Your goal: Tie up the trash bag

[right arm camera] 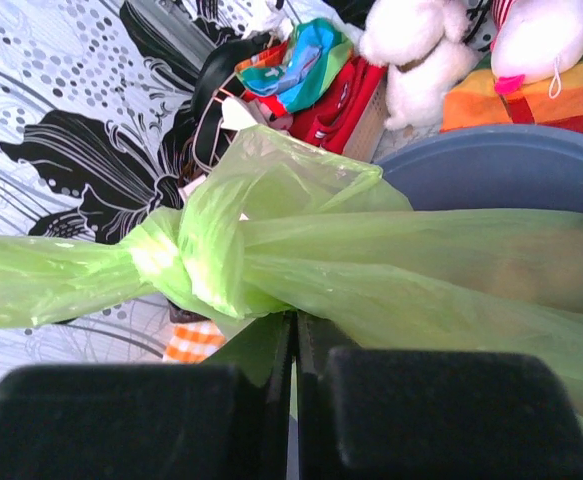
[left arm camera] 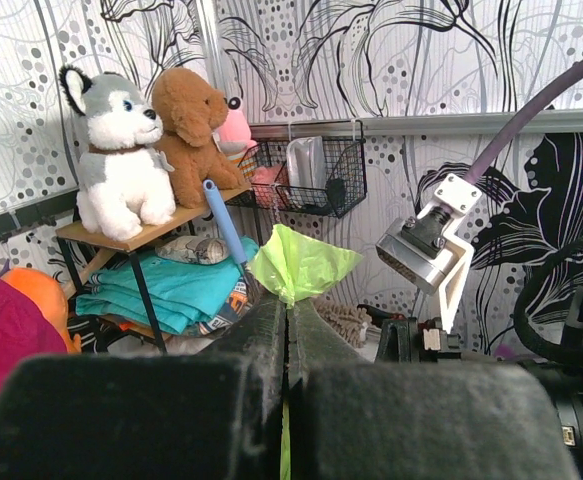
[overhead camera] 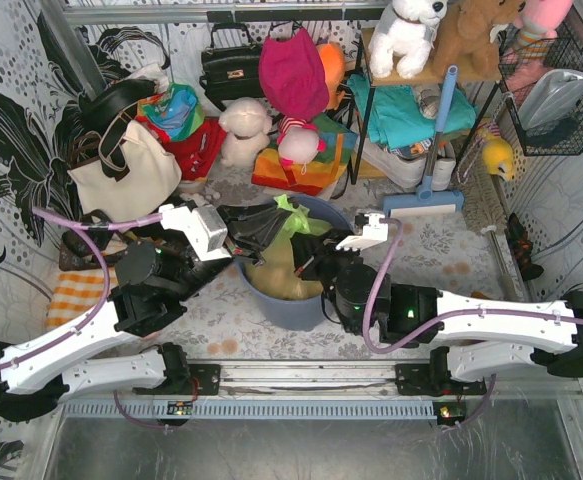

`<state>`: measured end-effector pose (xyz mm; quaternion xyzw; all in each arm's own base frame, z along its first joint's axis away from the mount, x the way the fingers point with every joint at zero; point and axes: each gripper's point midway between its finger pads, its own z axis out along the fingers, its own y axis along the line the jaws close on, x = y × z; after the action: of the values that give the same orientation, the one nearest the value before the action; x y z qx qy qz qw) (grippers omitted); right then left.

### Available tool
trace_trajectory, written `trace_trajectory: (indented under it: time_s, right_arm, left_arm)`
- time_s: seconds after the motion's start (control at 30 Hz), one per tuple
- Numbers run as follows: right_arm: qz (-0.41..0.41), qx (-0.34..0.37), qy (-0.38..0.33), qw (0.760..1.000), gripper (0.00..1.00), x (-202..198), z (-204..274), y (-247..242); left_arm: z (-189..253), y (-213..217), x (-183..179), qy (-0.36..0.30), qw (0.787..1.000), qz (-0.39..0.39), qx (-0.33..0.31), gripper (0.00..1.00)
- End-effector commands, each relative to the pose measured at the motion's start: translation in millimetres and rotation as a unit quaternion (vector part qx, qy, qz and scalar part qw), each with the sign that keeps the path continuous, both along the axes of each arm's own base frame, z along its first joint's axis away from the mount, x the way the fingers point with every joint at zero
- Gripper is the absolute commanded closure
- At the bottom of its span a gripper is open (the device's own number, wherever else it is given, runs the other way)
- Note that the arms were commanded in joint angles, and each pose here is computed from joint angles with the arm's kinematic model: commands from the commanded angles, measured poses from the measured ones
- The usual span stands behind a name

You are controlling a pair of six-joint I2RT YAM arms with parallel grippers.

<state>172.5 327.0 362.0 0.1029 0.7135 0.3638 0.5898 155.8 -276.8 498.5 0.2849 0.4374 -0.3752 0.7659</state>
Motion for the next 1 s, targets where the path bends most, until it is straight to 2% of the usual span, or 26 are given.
trace_trajectory:
  time_s: [0.0,0.5,0.63,0.87,0.97]
  right_arm:
    - [-0.040,0.043,-0.023,0.998,1.00,7.3,23.4,-14.4]
    - [-0.125,0.055,-0.047,0.990,1.00,21.8,16.3,-26.7]
    - [-0.129,0.075,-0.074,0.986,1.00,23.2,19.1,-22.7]
    - [-0.161,0.096,-0.113,0.976,1.00,28.0,29.2,-17.9]
    - [-0.180,0.090,-0.123,0.972,1.00,29.9,33.2,-19.1]
  left_arm:
    - [14.5,3.8,-4.9,-0.006,1.000,-0.011,-0.019,1.00]
    - [10.2,-4.0,-8.9,0.002,0.999,-0.032,-0.013,0.97]
    - [10.3,-1.1,-9.4,0.006,0.999,-0.031,-0.019,0.90]
    - [9.3,-2.3,-11.7,0.009,0.999,-0.039,-0.017,0.87]
    - [8.0,-2.9,-12.2,0.011,0.999,-0.041,-0.012,0.82]
